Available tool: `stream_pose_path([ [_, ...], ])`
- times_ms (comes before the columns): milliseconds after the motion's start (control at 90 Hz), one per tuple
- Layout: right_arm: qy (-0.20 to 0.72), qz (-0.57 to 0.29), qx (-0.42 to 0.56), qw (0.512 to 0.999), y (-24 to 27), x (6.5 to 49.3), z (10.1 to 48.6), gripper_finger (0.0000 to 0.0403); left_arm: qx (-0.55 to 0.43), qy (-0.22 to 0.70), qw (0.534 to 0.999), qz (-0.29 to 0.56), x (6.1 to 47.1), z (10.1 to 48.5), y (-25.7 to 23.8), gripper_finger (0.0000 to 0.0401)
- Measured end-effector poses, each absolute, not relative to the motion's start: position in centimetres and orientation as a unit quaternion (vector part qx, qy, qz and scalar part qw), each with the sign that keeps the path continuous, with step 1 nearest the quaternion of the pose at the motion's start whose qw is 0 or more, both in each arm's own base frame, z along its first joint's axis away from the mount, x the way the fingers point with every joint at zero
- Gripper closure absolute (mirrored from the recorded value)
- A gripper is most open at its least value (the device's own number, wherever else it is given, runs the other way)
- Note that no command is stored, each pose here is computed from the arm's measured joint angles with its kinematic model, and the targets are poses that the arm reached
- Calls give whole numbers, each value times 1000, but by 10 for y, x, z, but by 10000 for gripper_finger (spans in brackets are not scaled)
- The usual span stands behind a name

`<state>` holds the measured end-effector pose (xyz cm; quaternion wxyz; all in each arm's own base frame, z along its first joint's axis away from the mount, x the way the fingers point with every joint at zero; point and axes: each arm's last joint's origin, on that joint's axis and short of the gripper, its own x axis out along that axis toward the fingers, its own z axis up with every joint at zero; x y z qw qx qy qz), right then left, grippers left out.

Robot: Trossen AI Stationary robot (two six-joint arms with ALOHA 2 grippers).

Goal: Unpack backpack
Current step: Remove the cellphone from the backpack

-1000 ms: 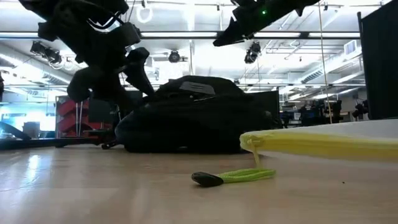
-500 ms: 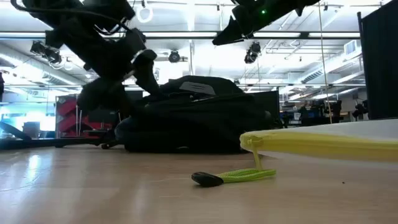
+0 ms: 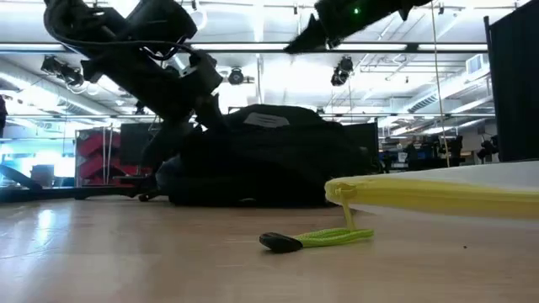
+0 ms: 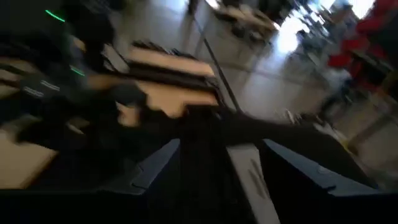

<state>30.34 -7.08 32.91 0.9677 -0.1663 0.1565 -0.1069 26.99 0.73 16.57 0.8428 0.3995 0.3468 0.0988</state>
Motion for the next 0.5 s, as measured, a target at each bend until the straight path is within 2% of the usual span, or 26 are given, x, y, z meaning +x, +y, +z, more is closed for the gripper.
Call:
stream_pose_path([
  [100, 142, -86, -193, 967, -59, 304, 334, 225, 397, 339, 845, 116, 271, 168, 11, 357],
  [144, 138, -77, -199, 967, -53, 305, 335, 228, 396, 330, 847, 131, 272, 170, 12, 381],
  [500, 169, 9, -197, 966, -10, 307, 325, 235, 314, 224, 888, 248, 292, 231, 29, 399],
])
